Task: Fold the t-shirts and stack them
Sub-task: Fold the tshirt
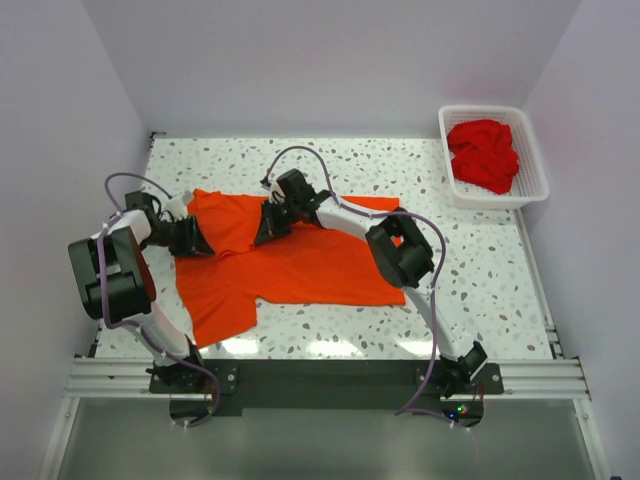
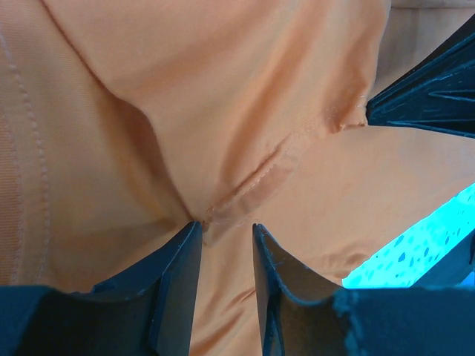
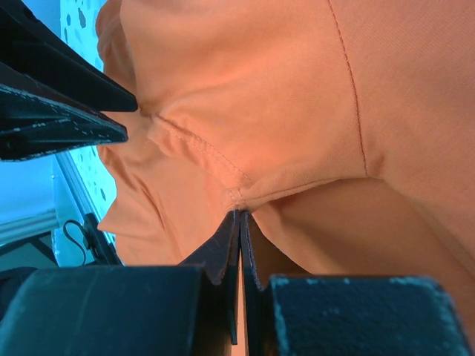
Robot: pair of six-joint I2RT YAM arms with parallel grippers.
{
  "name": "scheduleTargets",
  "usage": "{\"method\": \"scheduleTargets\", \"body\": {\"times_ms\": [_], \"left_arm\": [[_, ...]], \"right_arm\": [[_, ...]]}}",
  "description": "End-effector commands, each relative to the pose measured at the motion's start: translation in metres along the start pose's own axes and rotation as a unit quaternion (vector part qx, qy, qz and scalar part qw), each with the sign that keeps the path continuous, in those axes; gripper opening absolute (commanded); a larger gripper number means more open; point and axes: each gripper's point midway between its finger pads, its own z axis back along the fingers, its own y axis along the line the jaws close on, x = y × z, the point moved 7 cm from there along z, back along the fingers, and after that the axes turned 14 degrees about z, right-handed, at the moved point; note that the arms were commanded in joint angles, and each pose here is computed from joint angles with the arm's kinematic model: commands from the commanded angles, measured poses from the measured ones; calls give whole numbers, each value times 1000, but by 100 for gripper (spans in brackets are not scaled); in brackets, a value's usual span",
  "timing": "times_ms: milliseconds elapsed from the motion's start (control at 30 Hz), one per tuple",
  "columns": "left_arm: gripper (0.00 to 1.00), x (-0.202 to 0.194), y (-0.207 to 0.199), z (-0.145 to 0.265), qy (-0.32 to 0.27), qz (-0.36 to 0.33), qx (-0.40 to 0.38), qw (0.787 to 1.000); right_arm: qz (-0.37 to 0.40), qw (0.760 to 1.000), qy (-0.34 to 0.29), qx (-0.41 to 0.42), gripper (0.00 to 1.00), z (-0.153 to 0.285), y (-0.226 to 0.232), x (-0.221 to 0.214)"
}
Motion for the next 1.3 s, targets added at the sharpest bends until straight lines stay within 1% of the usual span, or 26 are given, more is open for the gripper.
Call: {"method": "scheduleTargets", "body": {"times_ms": [0,400,633,967,1267], "left_arm": [[39,-4,-5,-8,8,-5,3,1000],[38,-9,1,-17,27,5,30,999],[39,-13,-3,-9,21,3,25,999],[40,-10,-2,0,9,4,41,999],[37,-13,5,-1,11,14,67,998]], "right_arm": [[11,1000,-16,22,0,-3,8,8],[8,1000,-17,18,0,0,5,8],[7,1000,-17,15,0,2,3,8],[-1,1000,-20,15,0,3,0,7],[-1,1000,-20,17,0,3,1,7]]}}
